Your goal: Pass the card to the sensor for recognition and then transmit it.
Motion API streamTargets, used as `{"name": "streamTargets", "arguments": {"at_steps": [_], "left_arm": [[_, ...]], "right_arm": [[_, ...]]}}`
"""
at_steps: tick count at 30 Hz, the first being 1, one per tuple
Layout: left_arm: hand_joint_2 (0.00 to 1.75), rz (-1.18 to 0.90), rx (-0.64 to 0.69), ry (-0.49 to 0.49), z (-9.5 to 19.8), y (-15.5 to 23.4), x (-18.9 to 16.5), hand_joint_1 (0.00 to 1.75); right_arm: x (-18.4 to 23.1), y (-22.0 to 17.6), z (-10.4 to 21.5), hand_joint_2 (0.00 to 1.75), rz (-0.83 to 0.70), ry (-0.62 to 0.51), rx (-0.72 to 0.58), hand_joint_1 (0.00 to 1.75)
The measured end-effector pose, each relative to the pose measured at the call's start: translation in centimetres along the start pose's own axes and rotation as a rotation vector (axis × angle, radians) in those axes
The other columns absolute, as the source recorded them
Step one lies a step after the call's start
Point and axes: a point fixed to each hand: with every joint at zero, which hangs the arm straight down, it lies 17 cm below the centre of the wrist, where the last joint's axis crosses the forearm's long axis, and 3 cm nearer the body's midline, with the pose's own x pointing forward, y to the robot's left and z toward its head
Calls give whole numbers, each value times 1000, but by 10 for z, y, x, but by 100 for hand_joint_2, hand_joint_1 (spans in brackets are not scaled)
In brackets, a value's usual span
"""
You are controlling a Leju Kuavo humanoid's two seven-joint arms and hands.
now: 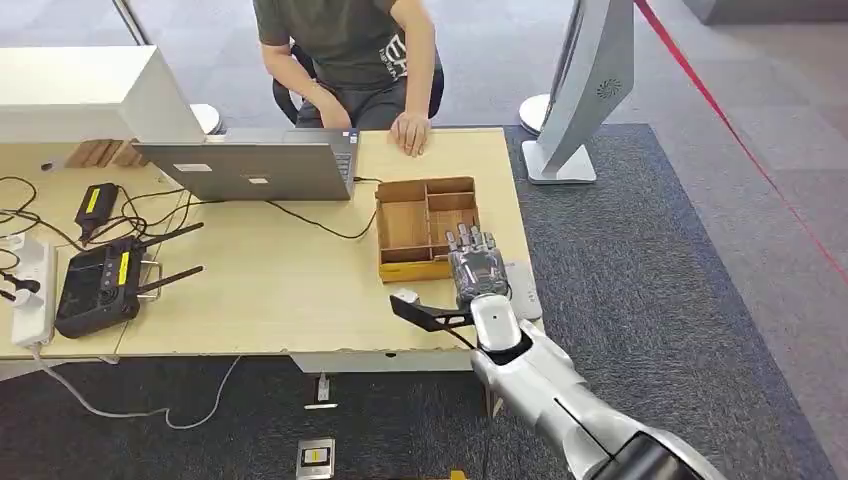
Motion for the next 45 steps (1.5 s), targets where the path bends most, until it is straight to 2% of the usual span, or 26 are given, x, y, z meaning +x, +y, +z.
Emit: {"name": "streamTargets", "arguments": {"at_steps": [39,45], "left_arm": [[0,-7,-12,4,0,-2,-1,0],[0,-7,-6,3,0,-1,-1,0]], "right_arm": [[15,-4,8,175,-38,-27,-8,175],[20,-38,1,175,-26,-50,-107,175]]}}
